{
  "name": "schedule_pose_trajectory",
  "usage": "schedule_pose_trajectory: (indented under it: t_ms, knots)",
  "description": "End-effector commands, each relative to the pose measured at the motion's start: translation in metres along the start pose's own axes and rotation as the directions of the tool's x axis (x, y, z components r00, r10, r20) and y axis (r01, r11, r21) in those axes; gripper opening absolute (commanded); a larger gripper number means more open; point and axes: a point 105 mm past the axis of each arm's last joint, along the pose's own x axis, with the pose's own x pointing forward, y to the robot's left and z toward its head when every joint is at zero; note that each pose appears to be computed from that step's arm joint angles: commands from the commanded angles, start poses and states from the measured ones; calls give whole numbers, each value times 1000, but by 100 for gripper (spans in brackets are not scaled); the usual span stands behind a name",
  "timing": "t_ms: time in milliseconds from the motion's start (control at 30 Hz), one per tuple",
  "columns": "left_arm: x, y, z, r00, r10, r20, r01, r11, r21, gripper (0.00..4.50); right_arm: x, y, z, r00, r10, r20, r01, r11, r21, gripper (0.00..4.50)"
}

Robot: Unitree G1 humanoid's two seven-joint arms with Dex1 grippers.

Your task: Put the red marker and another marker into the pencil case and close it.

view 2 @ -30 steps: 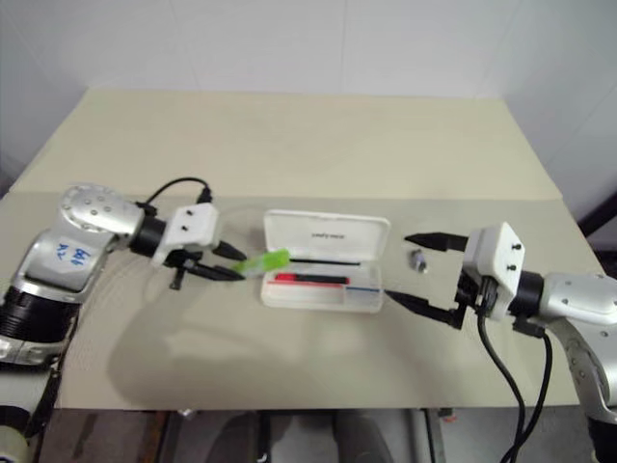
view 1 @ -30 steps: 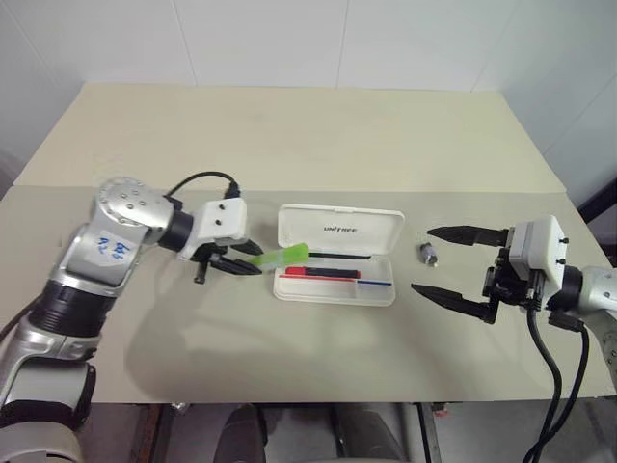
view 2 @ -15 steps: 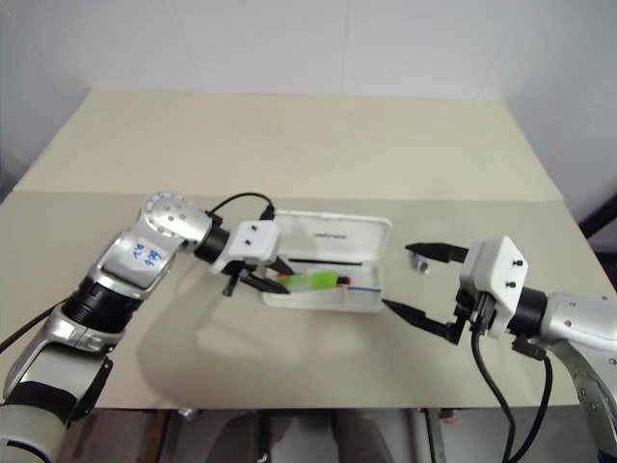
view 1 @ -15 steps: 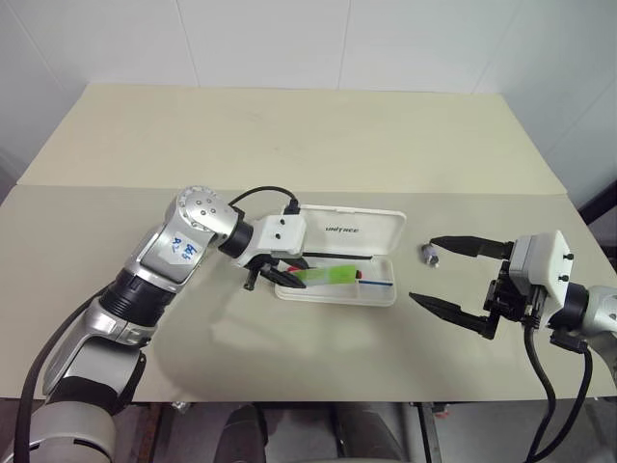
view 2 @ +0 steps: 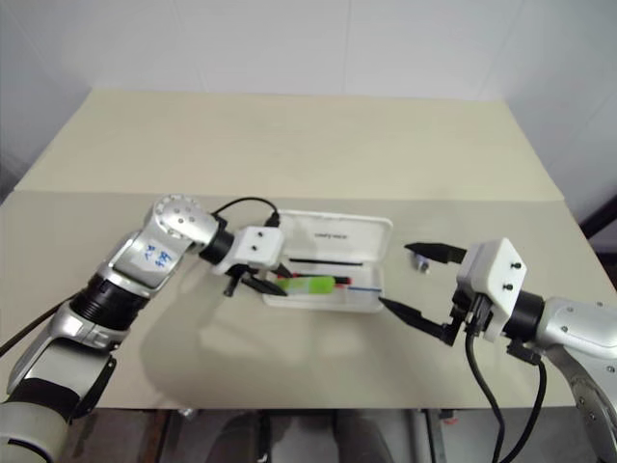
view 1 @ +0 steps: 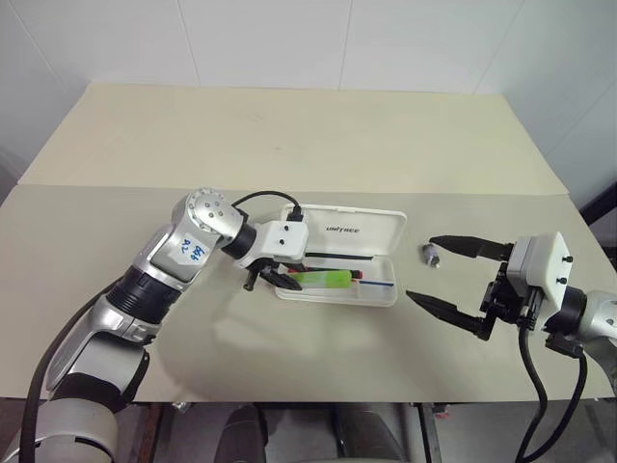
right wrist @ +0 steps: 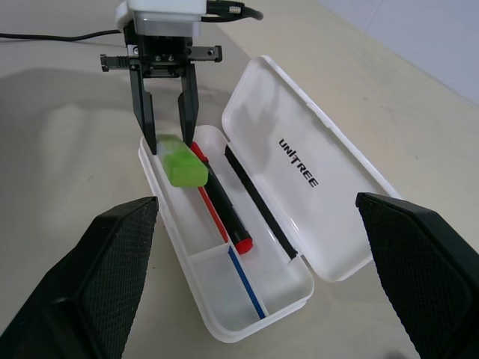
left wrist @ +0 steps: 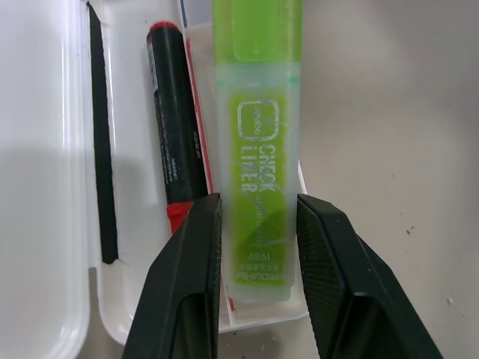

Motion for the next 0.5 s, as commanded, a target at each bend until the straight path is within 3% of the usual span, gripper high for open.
schedule_pose_trajectory:
  t_ms: [33,67,267,500]
  knots:
    - [-1,3,7,1000,8,-7,-8,999,41,107,-1,1,13,999,-10,45,12,999,-41,450]
    - [-2,4,8,1000,7,-7,-7,999,41,107,-1,1,13,999,-12,46,14,999,-42,450]
    - [0,9,14,999,30,12,-30,998,63,301,1,0,13,998,-19,56,21,999,-44,450]
    - [-6,10,46,986,23,163,-40,994,104,301,2,-5,8,998,-42,37,43,999,-33,450]
